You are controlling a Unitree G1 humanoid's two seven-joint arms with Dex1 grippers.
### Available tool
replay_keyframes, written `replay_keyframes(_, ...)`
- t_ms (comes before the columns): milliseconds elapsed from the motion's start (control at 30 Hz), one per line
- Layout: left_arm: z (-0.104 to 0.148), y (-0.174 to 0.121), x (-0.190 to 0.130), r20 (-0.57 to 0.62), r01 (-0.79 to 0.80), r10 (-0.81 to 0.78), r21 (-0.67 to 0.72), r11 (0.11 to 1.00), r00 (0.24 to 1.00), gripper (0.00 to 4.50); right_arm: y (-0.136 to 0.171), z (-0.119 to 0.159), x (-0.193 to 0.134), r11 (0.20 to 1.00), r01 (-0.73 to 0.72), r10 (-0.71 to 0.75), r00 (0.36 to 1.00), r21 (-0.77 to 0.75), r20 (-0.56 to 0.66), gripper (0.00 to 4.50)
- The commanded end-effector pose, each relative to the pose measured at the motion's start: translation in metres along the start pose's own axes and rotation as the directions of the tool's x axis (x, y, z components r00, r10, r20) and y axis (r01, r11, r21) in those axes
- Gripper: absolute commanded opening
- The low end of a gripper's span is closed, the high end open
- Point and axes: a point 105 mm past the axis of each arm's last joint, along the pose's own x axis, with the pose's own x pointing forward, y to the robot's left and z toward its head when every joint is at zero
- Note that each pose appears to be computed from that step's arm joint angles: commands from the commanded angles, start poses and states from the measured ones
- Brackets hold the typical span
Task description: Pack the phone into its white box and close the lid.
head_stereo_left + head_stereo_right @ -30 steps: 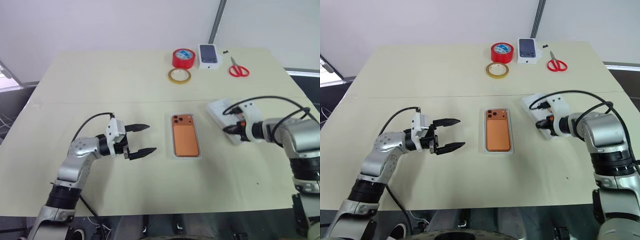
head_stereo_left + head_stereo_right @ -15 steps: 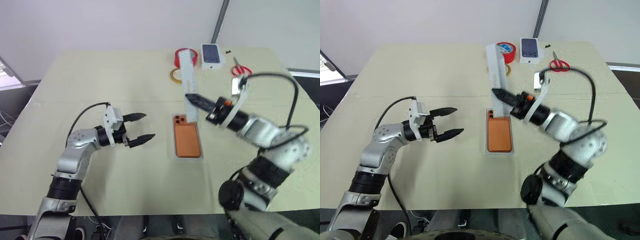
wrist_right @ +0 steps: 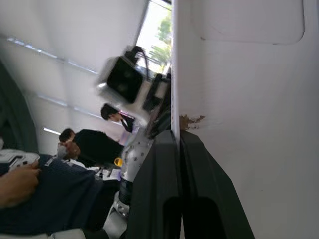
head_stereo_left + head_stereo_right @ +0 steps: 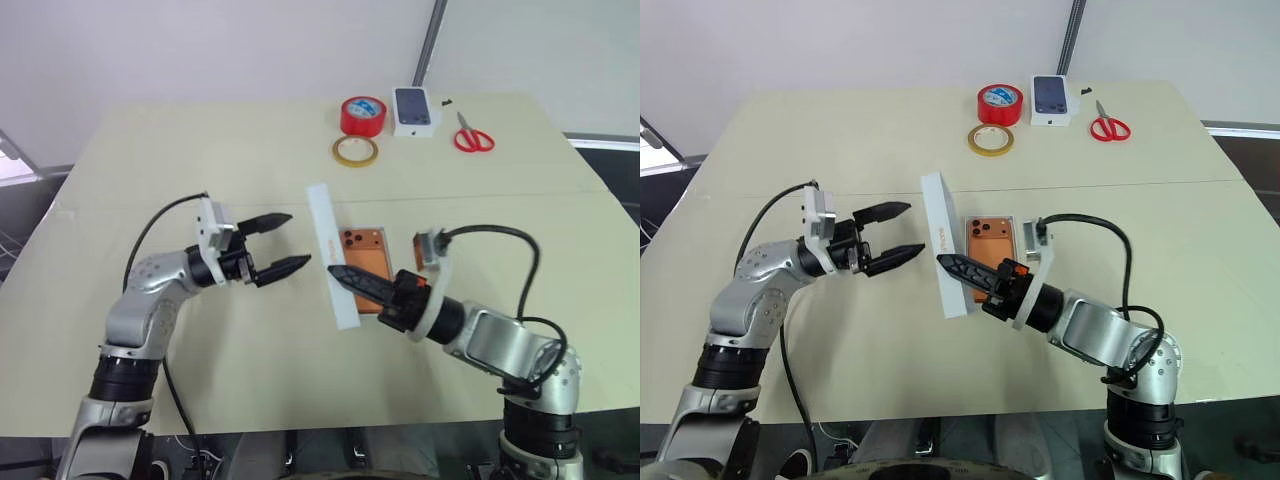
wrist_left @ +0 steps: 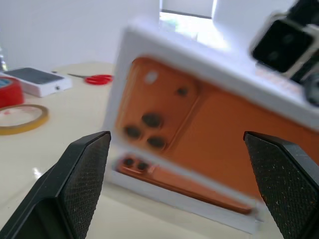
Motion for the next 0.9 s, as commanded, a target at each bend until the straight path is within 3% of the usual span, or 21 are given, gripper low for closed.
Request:
replay_keyframes(33,0.003,-0.006,-0.002,-0.012,0.018,-0.017,0.065,0.998,1.000,4.25,0.006,0.002,0.003,1.000,-0.023,0.023,0.999,-0.003,-0.022,0.00)
replay_keyframes(100,0.000,-0.009,-0.004,-0.022,0.030,-0.029,0.041,0.999,0.999,3.59,0.003,0.007,0.005,1.000,-0.019,0.019,1.000,0.016,-0.004,0.00)
replay_keyframes(333,-0.019,-0.019,-0.001,-0.039,0.012,-0.011,0.043,0.999,0.999,0.05,-0.008,0.023,0.018,0.996,-0.012,0.009,0.999,0.086,0.032,0.00)
replay_keyframes(733,-0.040,-0.010,0.027,-0.025,-0.048,0.048,0.012,0.999,0.999,0.05,-0.043,0.033,0.024,0.980,0.105,-0.123,0.988,0.167,0.099,0.00)
replay_keyframes(900,-0.034,-0.005,0.024,-0.002,-0.063,0.063,-0.002,0.998,0.998,0.05,-0.035,0.035,0.033,0.981,0.073,-0.094,0.989,0.182,0.111,0.00)
